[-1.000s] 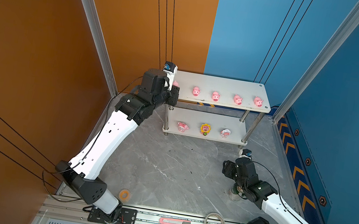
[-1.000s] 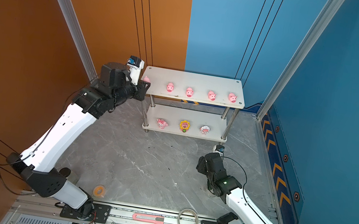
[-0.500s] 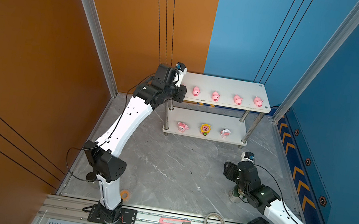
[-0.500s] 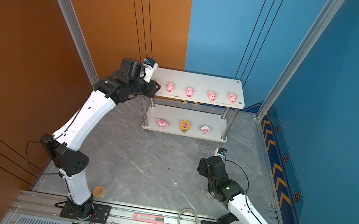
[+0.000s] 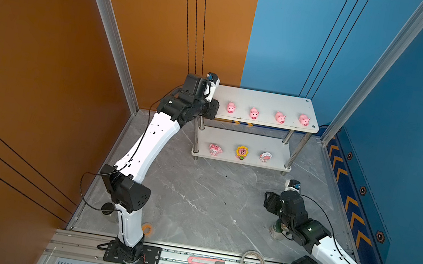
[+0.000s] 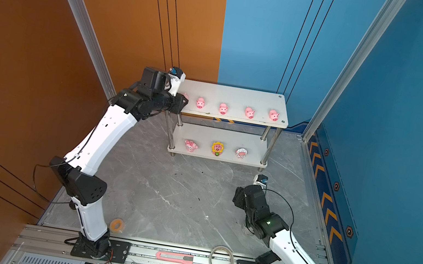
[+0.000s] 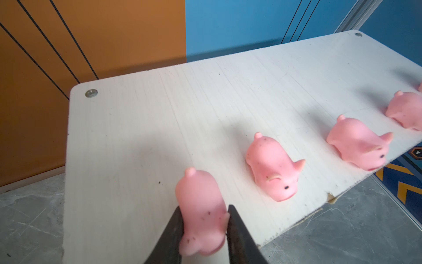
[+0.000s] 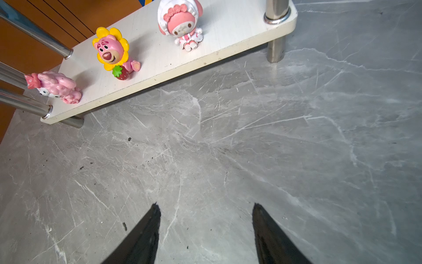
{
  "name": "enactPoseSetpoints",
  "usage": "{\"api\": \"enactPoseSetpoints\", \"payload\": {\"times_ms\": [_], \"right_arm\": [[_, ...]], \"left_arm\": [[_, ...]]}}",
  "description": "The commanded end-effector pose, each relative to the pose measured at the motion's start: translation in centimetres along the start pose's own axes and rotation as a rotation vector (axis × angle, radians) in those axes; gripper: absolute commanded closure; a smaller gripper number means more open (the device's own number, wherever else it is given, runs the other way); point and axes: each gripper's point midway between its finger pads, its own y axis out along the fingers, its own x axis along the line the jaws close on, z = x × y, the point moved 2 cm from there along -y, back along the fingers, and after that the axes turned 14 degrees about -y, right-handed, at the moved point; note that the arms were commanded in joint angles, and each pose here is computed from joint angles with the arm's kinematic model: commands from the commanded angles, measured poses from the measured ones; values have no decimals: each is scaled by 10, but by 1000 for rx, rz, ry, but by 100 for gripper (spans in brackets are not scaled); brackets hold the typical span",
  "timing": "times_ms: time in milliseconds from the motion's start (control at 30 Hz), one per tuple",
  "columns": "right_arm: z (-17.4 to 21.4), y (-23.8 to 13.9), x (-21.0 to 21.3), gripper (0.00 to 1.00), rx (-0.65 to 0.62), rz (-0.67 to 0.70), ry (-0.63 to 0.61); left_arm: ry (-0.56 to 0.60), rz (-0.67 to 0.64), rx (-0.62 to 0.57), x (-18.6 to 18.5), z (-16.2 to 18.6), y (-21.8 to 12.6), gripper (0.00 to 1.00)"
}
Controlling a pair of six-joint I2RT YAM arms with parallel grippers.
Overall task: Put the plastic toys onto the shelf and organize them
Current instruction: 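Lower the pig onto the top shelf end and open the left gripper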
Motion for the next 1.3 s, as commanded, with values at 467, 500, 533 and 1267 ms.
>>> {"api": "enactPoseSetpoints", "payload": {"times_ms": [467, 500, 533, 1267], "right_arm": [[27, 1, -13, 35, 97, 55, -13], [27, 1, -13, 35, 99, 54, -14], [27, 1, -13, 35, 100, 55, -14], [19, 1, -9, 34, 101, 57, -51]], "left_arm": [[29, -81, 13, 17, 0, 9, 50], [28, -83, 12, 18, 0, 9, 48], [31, -85, 10, 18, 0, 9, 47], [43, -111, -123, 14, -37, -38, 34]]}}
